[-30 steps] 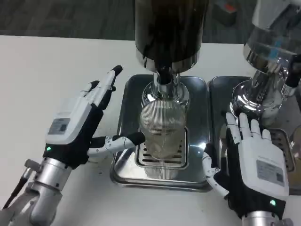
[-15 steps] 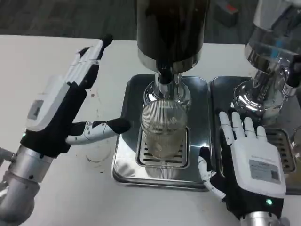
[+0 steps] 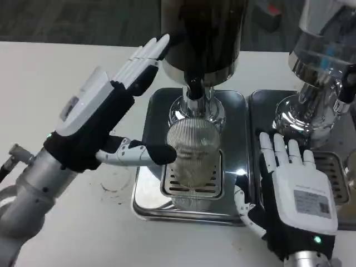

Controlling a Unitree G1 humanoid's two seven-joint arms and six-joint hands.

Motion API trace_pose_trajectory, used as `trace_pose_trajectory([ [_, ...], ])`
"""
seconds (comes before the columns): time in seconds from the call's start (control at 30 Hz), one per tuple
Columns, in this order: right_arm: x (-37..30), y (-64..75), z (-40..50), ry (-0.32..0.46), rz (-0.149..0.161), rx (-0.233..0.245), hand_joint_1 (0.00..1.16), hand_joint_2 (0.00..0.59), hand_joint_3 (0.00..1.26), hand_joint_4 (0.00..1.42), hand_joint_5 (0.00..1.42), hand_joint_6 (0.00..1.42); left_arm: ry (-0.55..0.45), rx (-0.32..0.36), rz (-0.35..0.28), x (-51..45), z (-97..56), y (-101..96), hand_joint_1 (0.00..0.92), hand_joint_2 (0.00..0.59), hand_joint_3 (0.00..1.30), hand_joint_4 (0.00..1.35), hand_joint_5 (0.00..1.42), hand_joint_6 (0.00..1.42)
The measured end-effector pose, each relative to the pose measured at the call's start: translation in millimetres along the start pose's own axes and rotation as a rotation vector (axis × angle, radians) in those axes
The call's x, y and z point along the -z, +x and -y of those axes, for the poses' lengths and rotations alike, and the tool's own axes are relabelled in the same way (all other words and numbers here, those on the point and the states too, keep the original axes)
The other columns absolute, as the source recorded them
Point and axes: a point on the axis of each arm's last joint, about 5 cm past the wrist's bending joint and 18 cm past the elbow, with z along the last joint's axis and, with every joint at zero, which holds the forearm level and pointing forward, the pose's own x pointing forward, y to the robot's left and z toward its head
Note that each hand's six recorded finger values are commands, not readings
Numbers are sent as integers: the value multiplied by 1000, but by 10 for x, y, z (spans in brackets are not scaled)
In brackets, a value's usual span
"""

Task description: Grasp the cup under the faucet to collect the drink, then remove the cup.

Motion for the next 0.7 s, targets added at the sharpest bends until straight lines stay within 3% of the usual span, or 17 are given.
trace_pose_trajectory([
  [0.23,-20,-20,-11,2,-15,9,326,529,25,0,0,0,-37,31,35,22,78,183,0,55,0,0,0,0],
  [0.47,-32,-55,-26,11,-48,13,324,529,25,0,0,0,-76,85,69,-3,197,231,0,62,0,0,0,0],
  [0.7,-38,-58,-28,14,-53,17,322,529,25,0,0,0,-94,96,91,-28,228,231,0,64,0,0,0,0],
])
